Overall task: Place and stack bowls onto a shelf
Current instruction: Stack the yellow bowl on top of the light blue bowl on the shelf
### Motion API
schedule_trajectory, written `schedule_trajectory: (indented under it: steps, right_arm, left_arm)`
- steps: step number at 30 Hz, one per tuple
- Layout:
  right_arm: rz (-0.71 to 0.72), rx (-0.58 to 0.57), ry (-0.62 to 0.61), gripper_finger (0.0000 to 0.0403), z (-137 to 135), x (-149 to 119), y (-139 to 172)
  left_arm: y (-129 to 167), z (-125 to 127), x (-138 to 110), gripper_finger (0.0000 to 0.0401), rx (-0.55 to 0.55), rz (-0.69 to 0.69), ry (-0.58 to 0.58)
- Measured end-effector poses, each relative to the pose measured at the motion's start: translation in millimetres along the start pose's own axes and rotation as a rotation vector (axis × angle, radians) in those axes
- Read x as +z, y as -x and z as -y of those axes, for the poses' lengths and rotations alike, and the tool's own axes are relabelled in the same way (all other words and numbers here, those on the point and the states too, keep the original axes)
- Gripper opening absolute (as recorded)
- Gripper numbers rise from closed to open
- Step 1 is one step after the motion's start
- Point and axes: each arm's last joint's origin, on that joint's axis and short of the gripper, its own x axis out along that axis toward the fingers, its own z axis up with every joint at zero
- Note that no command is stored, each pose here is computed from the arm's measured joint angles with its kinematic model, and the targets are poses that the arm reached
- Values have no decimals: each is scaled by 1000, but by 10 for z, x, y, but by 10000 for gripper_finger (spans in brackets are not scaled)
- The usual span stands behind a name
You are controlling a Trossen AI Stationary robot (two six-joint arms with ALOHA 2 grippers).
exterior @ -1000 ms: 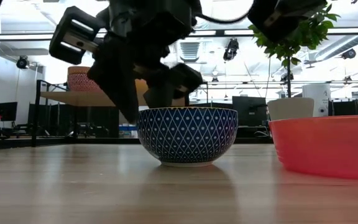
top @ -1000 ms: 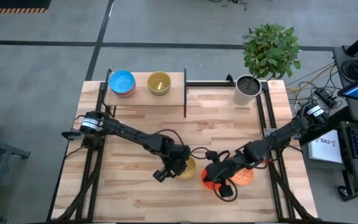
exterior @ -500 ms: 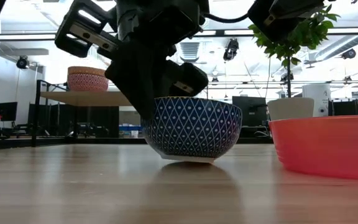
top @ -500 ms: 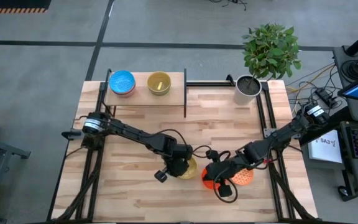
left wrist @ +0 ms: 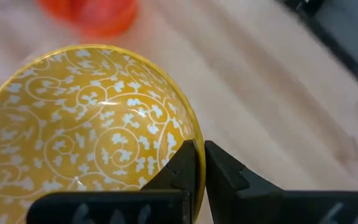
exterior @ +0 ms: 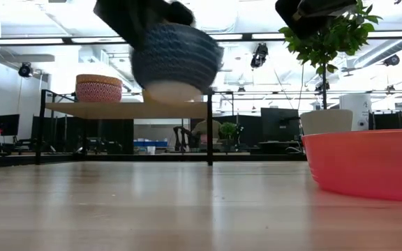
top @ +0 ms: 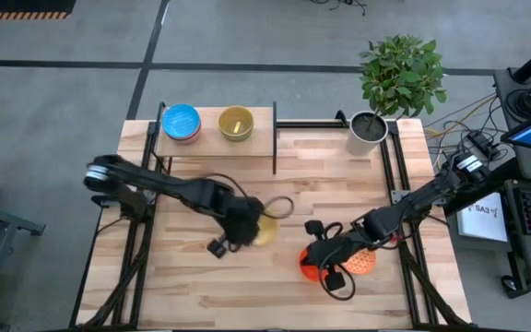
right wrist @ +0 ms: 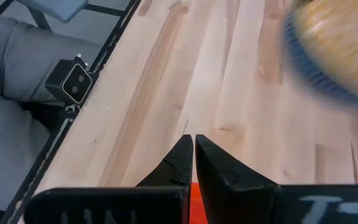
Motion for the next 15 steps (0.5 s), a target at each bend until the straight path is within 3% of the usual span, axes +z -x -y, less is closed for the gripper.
schedule_trajectory:
  steps: [5,10,15]
  right_arm:
    - [29,-14,40,9,7,36,82]
    - [58,-40,82,9,36,73,153]
    - [68,-49,114,9,65,90,184]
  left_arm:
    - [790,98,-198,1,245,-74,139]
    - [1519,143,-561,1,510,-86,341]
    - [2028,108,-980,1,716,-102,523]
